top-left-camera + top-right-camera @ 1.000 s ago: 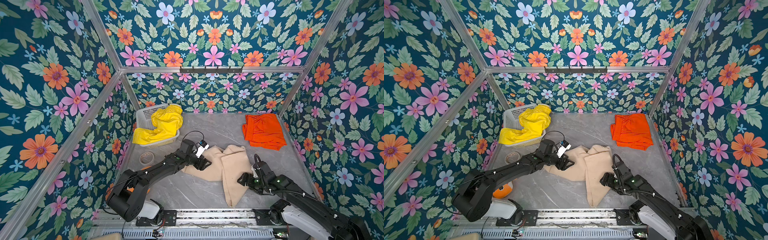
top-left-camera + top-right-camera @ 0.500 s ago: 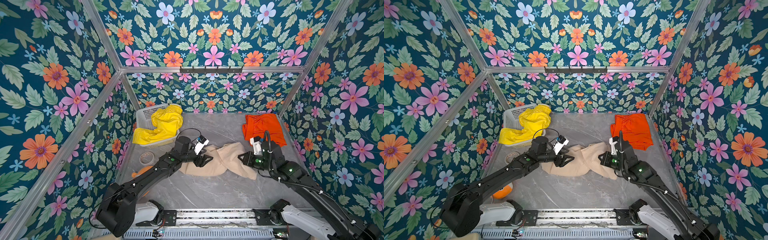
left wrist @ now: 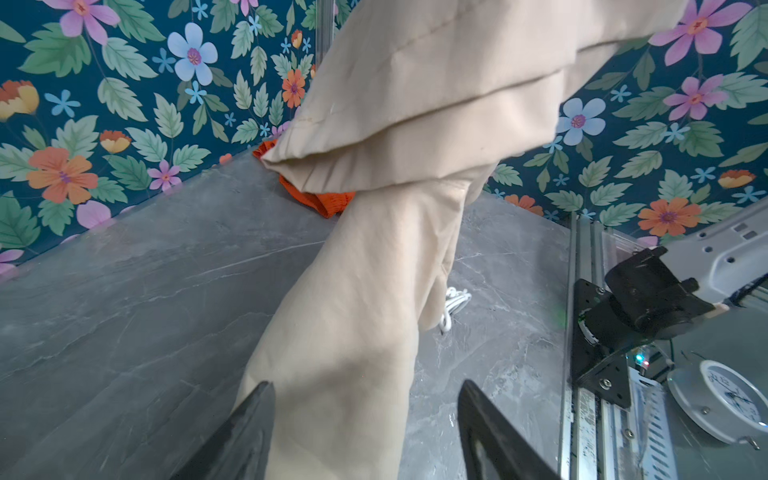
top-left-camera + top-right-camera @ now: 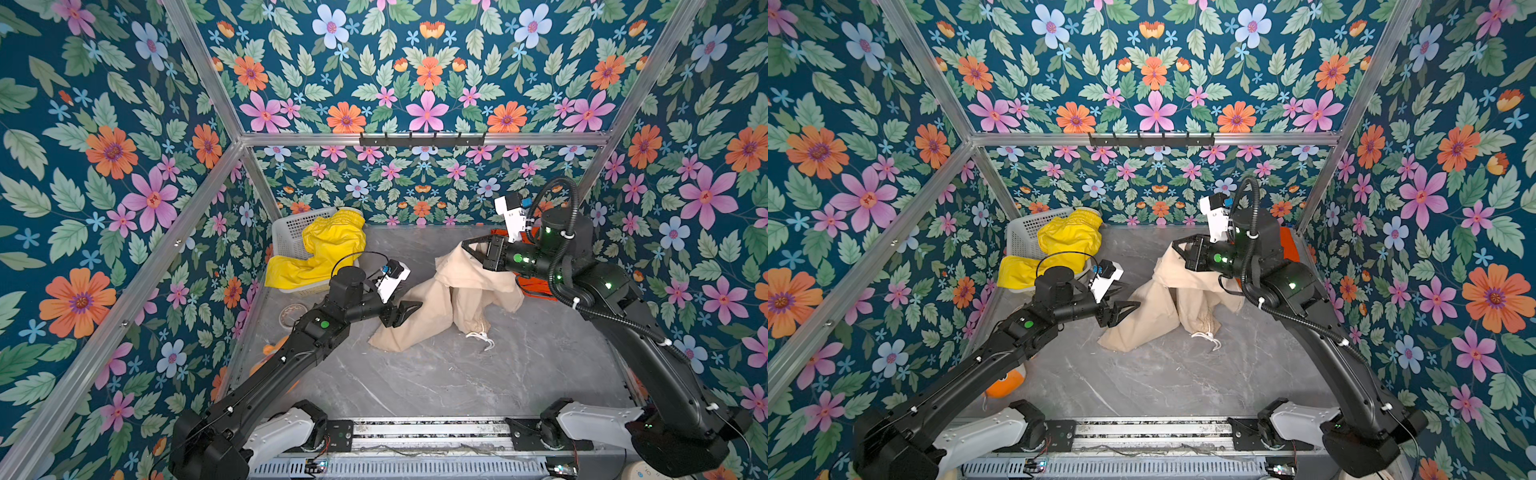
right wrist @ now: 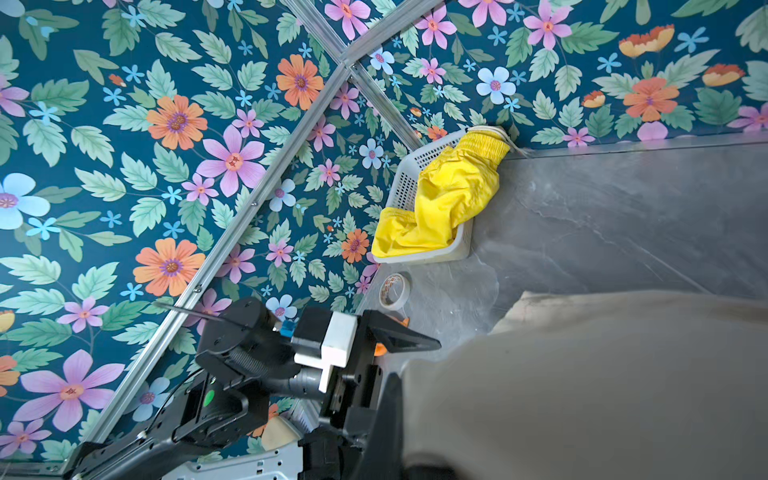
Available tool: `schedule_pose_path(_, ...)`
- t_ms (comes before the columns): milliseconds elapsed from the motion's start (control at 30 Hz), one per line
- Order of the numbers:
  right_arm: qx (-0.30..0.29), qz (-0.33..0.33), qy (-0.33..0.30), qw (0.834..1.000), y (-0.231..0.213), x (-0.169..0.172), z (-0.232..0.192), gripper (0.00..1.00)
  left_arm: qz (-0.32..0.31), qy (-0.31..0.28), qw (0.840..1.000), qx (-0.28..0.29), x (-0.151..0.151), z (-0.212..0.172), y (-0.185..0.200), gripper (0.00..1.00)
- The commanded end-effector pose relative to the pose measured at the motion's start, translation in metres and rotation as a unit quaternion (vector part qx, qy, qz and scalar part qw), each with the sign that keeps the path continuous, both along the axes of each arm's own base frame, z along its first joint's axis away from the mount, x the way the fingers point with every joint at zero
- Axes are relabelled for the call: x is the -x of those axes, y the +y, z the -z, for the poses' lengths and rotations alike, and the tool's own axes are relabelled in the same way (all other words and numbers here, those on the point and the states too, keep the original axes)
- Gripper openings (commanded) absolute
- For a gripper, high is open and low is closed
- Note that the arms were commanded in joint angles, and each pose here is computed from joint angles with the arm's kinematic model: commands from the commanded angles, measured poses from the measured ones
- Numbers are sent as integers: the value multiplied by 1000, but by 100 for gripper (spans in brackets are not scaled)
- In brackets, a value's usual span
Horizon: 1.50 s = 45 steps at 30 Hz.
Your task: Fold and stack the shorts
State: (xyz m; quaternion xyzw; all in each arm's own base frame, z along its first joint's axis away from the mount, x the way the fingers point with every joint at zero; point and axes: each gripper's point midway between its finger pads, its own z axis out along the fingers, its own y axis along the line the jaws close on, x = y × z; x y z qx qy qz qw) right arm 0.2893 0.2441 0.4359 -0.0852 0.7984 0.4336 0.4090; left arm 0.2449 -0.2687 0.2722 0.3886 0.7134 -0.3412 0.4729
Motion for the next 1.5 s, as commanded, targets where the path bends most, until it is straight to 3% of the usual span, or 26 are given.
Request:
schedule_pose_path(0,28,-8,-7,1000,17,-32,16,0,-21,11,999,-26,-3,15,7,70)
schedule_pose_path(167,74,-2,46,996,44,-106,82,6,-62,47,996,-39,-16,33,11,69)
schedule_pose_path(333,94,-8,126,987,59,-175,157,54,-79,83,992,-56,-25,56,9,68)
schedule_pose_path(467,114,-18,117,986,63,-184,152,80,-75,90,990,-78,-28,69,5,68)
schedule_pose_path(600,141,-5,89,986,44,-168,137,81,-28,79,992,-93,-19,77,-11,69)
schedule_pose_path(767,143,22,83,986,12,-129,152,81,105,-6,986,-130,1,92,-43,70)
schedule_pose_path(1000,115,81,102,985,-49,-71,183,80,239,-67,939,-239,-7,134,-100,72)
schedule_pose_path(1200,103,147,143,973,-107,-28,219,80,321,-122,897,-279,6,170,-146,78)
schedule_pose_path(1333,96,170,146,970,-127,-3,226,80,334,-138,879,-311,4,196,-161,79)
schedule_pose_path(1467,104,184,145,967,-138,18,233,81,299,-158,877,-341,-17,215,-170,80)
